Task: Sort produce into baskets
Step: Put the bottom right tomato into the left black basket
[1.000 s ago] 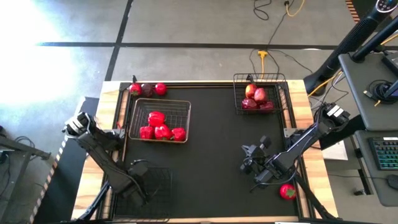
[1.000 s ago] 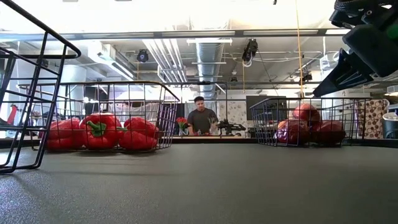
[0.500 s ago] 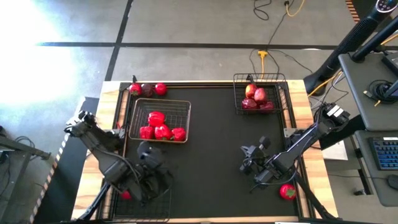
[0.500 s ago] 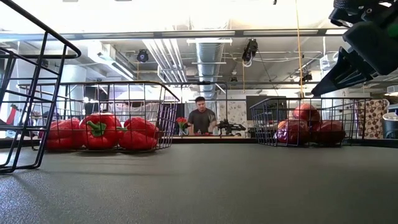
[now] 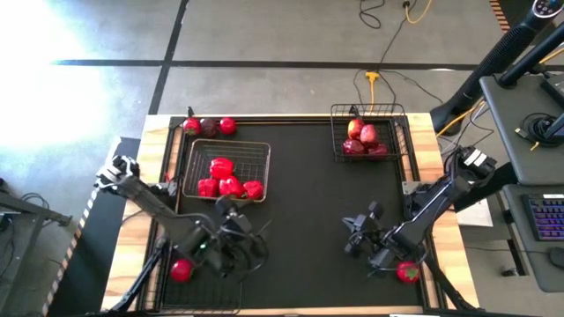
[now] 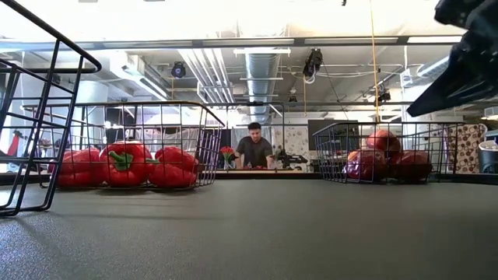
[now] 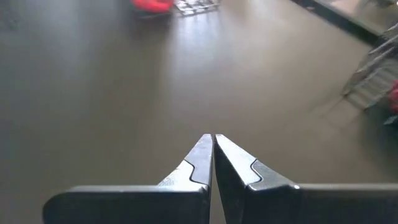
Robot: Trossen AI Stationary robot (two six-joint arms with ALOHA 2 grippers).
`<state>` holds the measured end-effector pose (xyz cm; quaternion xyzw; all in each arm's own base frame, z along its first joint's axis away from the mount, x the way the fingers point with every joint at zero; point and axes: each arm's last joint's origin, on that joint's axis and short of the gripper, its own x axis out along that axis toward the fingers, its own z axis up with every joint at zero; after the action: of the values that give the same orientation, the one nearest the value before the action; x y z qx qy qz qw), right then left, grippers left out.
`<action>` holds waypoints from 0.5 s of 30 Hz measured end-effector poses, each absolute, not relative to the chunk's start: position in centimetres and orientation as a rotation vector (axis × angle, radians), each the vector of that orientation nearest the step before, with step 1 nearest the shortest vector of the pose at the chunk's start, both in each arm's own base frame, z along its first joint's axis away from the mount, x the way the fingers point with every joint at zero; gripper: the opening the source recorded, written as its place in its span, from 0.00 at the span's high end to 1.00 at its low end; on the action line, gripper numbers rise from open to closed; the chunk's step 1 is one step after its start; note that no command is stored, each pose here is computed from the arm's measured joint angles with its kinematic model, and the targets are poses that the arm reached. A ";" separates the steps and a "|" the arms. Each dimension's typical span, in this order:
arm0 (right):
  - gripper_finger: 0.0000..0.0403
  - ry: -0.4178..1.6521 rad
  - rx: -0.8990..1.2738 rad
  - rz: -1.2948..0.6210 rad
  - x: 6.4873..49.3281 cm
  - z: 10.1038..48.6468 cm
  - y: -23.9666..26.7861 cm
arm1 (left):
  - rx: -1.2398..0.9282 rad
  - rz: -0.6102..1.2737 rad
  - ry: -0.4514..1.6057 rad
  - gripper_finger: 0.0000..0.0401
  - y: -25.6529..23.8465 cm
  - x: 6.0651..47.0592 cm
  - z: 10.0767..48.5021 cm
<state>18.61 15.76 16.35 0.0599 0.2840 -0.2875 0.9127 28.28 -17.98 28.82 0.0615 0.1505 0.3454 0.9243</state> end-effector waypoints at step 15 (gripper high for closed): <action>0.98 0.741 0.453 -0.289 19.3 16.3 24.2 | 0.012 0.020 0.066 0.15 -10.2 32.6 22.0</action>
<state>19.28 24.22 16.27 0.2185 0.3579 -0.1396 0.8970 32.61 -10.15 21.99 0.0059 0.0331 0.0098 0.9994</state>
